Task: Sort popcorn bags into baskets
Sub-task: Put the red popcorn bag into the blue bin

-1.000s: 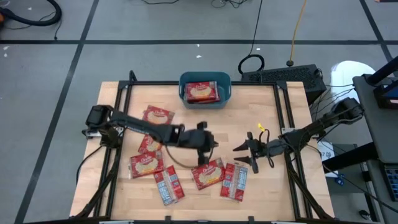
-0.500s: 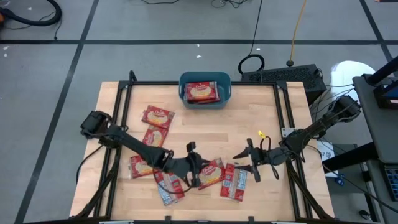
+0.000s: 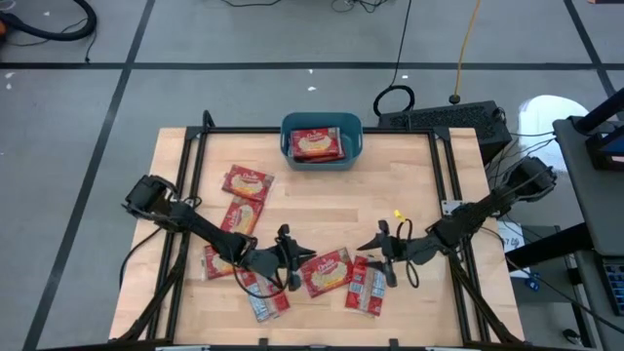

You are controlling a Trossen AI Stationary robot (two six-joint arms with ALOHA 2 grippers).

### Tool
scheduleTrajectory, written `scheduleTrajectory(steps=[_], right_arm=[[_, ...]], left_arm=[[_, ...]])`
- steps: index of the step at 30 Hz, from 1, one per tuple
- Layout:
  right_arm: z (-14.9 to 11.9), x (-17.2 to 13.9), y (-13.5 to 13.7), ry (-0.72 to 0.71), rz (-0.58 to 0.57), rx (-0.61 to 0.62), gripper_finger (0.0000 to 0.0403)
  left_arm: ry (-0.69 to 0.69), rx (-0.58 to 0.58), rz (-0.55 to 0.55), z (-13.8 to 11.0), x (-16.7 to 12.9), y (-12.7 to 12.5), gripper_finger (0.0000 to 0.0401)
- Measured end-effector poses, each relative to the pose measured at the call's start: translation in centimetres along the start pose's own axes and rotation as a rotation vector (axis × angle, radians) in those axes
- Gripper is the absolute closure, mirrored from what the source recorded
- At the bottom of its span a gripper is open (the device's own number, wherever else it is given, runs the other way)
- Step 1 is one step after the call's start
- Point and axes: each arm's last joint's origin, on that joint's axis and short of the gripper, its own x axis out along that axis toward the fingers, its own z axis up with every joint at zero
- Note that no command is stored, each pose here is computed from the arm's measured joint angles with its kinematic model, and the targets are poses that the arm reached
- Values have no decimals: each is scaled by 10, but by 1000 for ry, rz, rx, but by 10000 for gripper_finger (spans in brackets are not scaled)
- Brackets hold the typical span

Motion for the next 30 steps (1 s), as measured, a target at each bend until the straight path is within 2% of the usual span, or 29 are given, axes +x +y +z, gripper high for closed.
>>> scheduleTrajectory(steps=[3,6,9,14,20,24,27,30], right_arm=[[-2,7,-2,-21,-6,6,216],[-6,13,-4,-18,-22,14,216],[-11,20,-9,-5,-43,49,216],[-15,31,-17,43,-51,120,215],[3,57,-31,172,-20,210,203],[13,71,-41,274,-17,210,177],[11,80,-51,323,-10,219,155],[6,87,-57,364,35,282,143]], left_arm=[[28,-33,-36,-8,-2,3,358],[83,-78,-83,-16,-3,8,332],[140,-139,-113,-22,-4,12,292],[241,-183,-64,-34,-6,17,214],[281,-175,-74,-39,-11,12,145],[291,-168,-76,-40,-12,11,131],[300,-162,-70,-41,-12,12,140],[306,-156,-65,-42,-12,12,154]])
